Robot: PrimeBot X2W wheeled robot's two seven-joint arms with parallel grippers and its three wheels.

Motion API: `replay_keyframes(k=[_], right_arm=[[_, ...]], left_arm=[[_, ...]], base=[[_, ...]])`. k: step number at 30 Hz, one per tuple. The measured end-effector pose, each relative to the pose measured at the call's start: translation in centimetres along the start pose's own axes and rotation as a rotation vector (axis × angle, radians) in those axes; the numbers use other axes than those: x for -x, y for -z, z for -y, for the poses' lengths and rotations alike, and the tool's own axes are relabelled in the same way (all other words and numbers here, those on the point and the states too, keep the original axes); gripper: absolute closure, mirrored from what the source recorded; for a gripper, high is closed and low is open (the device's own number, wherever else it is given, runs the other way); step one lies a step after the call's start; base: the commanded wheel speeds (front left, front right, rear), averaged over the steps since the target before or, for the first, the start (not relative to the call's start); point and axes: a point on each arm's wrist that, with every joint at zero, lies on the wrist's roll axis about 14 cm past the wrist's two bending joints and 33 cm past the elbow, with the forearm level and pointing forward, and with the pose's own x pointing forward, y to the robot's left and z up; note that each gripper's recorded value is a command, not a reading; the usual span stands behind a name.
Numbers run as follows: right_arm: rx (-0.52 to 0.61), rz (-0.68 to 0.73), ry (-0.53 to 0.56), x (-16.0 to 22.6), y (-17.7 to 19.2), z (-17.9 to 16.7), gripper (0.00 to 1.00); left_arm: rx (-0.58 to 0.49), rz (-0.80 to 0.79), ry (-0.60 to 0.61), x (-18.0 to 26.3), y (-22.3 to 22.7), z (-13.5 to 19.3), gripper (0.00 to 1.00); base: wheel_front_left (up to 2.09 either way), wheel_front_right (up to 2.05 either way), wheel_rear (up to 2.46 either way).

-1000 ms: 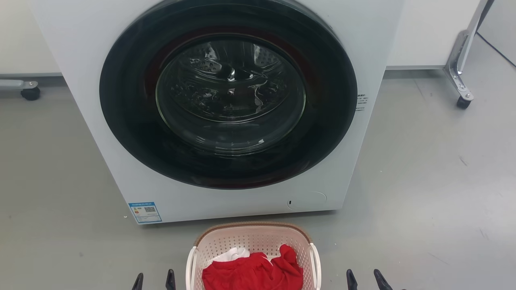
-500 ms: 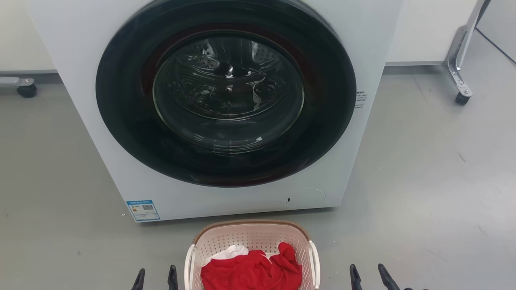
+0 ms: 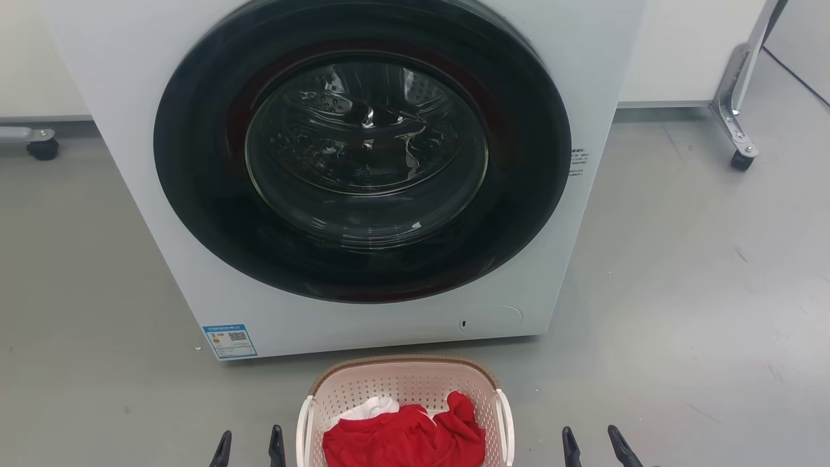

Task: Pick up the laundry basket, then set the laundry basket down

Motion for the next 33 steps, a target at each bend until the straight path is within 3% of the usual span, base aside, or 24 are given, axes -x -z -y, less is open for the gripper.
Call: replay_keyframes(k=[13, 14, 22, 33], right_arm=[[0.002, 0.003, 0.006, 0.4, 0.0, 0.1, 0.0], [0.002, -0.002, 0.007, 0.4, 0.1, 0.2, 1.0], [-0.003, -0.087, 0.034, 1.6, 2.8, 1.0, 1.0], [-0.154, -0.114, 0.086, 1.2, 2.8, 2.4, 1.0]], left_arm=[[-0.009, 0.002, -0.001, 0.1, 0.0, 0.0, 0.0], [-0.011, -0.003, -0.001, 0.2, 0.2, -0.1, 1.0], [-0.012, -0.092, -0.028, 1.3, 2.8, -0.9, 1.0], [0.132, -0.123, -0.075, 1.2, 3.0, -2.1, 1.0]], base=[[0.0, 0.0, 0.0], [0.0, 0.0, 0.0], [0.0, 0.0, 0.0], [0.0, 0.0, 0.0]])
